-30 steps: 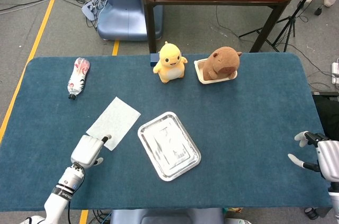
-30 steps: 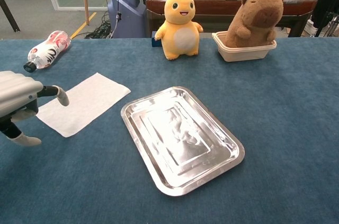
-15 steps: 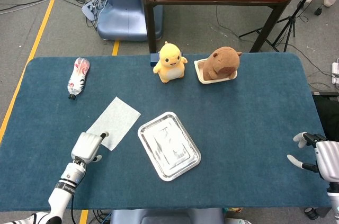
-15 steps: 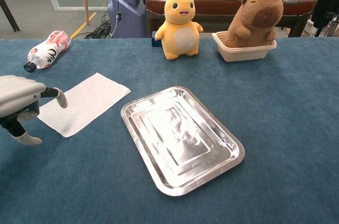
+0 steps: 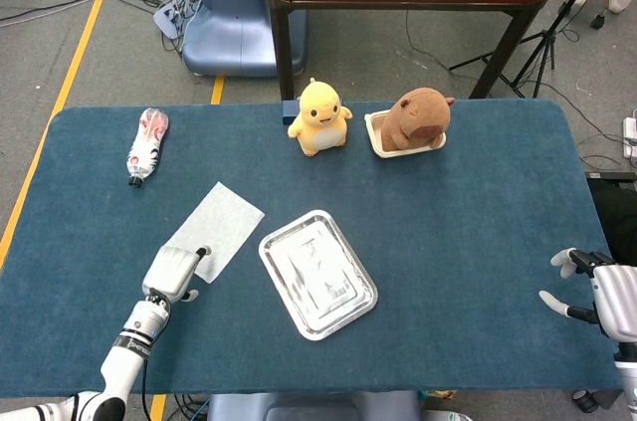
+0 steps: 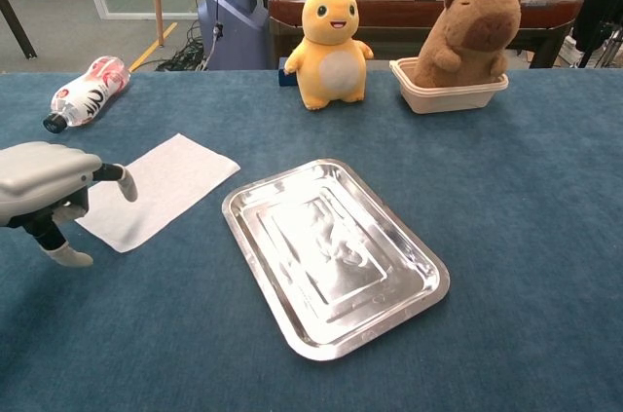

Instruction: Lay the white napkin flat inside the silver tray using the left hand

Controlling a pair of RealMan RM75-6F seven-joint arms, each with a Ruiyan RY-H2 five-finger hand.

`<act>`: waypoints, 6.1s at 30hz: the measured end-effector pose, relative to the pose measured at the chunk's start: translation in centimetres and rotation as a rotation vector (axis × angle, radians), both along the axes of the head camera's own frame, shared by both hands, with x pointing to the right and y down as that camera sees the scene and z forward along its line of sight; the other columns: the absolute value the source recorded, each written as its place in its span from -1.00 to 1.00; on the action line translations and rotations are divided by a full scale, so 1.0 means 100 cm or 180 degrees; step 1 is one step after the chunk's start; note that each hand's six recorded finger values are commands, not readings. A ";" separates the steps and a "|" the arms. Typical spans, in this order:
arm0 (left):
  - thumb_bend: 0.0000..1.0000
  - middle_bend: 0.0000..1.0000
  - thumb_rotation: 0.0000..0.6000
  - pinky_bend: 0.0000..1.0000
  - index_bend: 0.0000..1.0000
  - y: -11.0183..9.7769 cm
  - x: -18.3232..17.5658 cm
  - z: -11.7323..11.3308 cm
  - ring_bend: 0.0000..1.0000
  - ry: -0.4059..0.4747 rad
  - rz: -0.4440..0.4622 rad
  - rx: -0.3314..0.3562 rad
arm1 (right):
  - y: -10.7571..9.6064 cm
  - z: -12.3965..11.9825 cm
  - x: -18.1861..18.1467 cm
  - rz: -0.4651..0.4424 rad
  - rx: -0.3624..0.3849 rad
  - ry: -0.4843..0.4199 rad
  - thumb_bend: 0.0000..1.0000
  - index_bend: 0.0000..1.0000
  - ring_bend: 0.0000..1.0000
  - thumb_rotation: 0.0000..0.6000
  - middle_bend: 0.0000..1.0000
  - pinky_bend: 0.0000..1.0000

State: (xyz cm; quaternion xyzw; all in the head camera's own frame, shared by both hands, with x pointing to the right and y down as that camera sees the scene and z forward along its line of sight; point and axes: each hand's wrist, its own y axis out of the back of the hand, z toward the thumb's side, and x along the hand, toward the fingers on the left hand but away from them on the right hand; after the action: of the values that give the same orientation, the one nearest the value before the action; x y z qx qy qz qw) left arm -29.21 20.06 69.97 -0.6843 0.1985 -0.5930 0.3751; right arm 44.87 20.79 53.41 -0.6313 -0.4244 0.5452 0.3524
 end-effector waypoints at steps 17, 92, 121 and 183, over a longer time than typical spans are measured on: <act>-0.79 1.00 1.00 0.97 -0.31 -0.002 0.006 0.009 0.95 -0.0035 0.0008 0.0066 | 0.000 0.001 0.000 0.0005 -0.0016 -0.0005 -0.98 -0.05 0.00 1.00 0.16 0.40; -0.65 1.00 1.00 1.00 0.15 0.002 0.020 0.025 0.97 0.0154 0.0046 0.0320 | -0.001 0.001 0.003 0.0027 -0.0017 -0.0007 -0.98 -0.05 0.00 1.00 0.16 0.40; -0.16 1.00 1.00 1.00 0.17 0.004 0.020 0.025 0.97 0.0181 0.0045 0.0284 | -0.001 0.001 0.003 0.0034 -0.0022 -0.0007 -0.98 -0.05 0.00 1.00 0.16 0.40; -0.07 1.00 1.00 1.00 0.43 0.013 0.052 -0.054 0.99 0.0861 0.0022 0.0773 | -0.002 -0.002 0.006 0.0075 0.0009 0.0006 -0.97 -0.05 0.00 1.00 0.16 0.40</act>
State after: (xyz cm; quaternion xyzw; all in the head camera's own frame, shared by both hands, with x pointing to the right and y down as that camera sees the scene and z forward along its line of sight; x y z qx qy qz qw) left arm -24.02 21.39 64.54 -0.7082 0.3150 -0.4659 0.4268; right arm 45.49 20.58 53.22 -0.6252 -0.4322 0.5493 0.3473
